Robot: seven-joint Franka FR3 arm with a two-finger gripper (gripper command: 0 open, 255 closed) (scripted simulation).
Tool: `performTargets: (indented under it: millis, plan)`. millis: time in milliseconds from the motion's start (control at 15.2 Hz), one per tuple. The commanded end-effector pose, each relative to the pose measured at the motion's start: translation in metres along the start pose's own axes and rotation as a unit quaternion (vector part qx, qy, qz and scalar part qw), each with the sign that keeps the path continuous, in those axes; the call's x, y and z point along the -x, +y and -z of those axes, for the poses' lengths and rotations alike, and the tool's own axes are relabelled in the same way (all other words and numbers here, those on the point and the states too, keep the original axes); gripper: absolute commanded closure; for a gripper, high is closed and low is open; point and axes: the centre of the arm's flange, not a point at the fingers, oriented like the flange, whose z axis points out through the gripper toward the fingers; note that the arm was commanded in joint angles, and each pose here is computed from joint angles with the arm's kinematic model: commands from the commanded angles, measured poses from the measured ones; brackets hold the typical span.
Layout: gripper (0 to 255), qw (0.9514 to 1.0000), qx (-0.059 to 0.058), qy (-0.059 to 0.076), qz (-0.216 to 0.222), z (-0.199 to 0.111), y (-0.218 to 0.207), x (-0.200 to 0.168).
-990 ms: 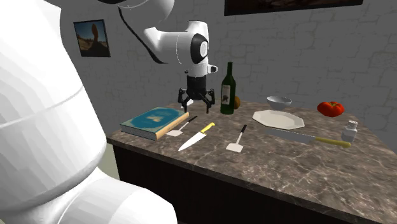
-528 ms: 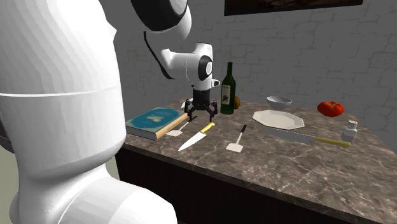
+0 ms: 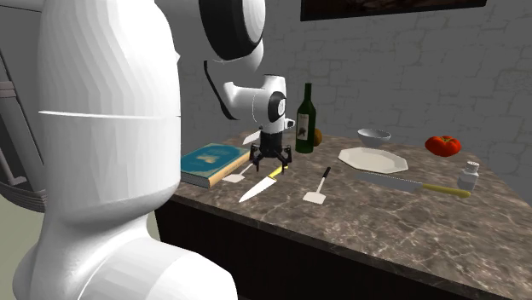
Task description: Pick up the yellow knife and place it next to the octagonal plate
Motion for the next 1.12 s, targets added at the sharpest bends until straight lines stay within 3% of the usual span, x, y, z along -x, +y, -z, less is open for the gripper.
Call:
performTargets:
  millis: [0,528,594,1056]
  plan:
    - [0,1.0000,0.000,0.000,0.000,-0.0137,-0.0002,0.0008]
    - [0,1.0000,0.000,0.000,0.000,-0.0137,-0.0002,0.0008]
    - [255,1.0000,0.000,0.000,0.000,-0.0137,-0.0002,0.0008]
    - [255,1.0000,0.000,0.000,0.000,-0.0137,-0.0001,0.0008]
